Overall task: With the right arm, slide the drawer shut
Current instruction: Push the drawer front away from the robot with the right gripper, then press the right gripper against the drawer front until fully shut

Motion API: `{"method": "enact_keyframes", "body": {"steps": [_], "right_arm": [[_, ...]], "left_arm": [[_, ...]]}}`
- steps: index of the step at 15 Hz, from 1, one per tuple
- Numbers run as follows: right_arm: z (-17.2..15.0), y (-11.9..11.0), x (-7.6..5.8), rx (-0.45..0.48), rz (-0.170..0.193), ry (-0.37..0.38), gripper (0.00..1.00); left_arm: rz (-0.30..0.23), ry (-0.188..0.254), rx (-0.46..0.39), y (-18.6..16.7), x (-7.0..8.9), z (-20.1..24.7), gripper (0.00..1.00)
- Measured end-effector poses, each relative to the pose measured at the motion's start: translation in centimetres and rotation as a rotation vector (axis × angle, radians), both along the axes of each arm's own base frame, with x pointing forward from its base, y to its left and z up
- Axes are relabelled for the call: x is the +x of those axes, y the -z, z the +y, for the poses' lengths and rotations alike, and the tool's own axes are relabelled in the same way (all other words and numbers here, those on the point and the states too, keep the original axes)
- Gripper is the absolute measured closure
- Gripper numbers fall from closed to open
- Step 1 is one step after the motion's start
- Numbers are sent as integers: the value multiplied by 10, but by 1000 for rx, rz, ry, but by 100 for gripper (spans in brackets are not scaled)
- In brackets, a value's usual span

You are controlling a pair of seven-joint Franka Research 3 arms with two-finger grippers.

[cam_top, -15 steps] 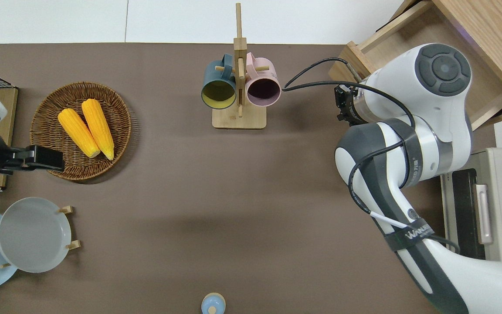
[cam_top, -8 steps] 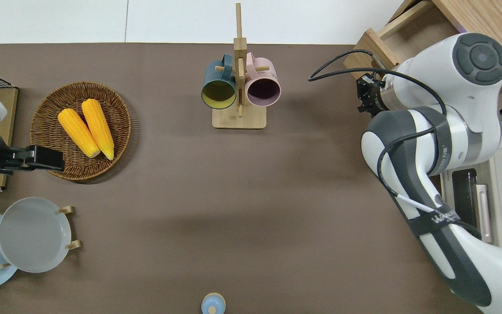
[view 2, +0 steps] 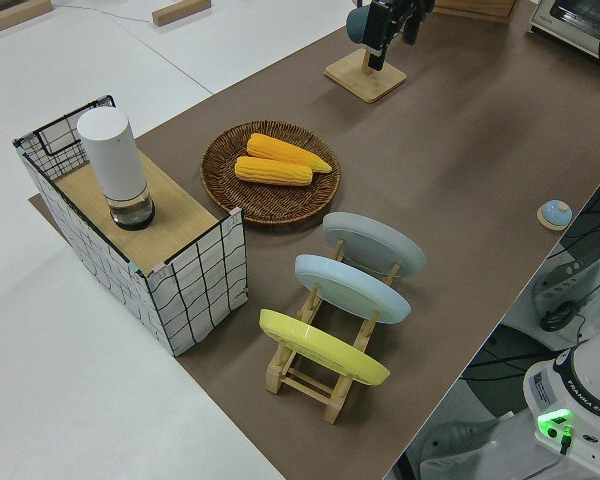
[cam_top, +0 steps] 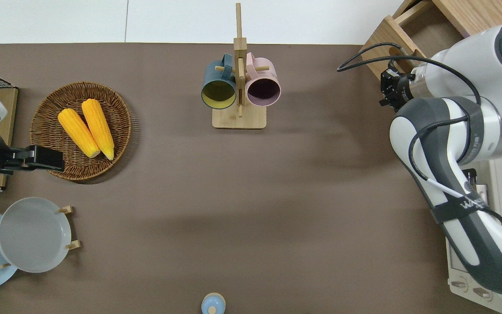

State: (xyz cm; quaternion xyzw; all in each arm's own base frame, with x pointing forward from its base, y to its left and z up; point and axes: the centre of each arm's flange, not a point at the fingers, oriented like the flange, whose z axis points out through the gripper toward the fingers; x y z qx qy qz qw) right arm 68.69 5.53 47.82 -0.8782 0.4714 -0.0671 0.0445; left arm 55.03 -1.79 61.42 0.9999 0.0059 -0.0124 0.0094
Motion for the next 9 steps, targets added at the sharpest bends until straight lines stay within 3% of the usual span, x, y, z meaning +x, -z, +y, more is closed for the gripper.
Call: {"method": "enact_keyframes", "body": {"steps": [9], "right_arm": [[-25, 0, 8, -20, -10, -86, 99]], "left_arm": [[0, 0, 0, 0, 0, 0, 0]]}}
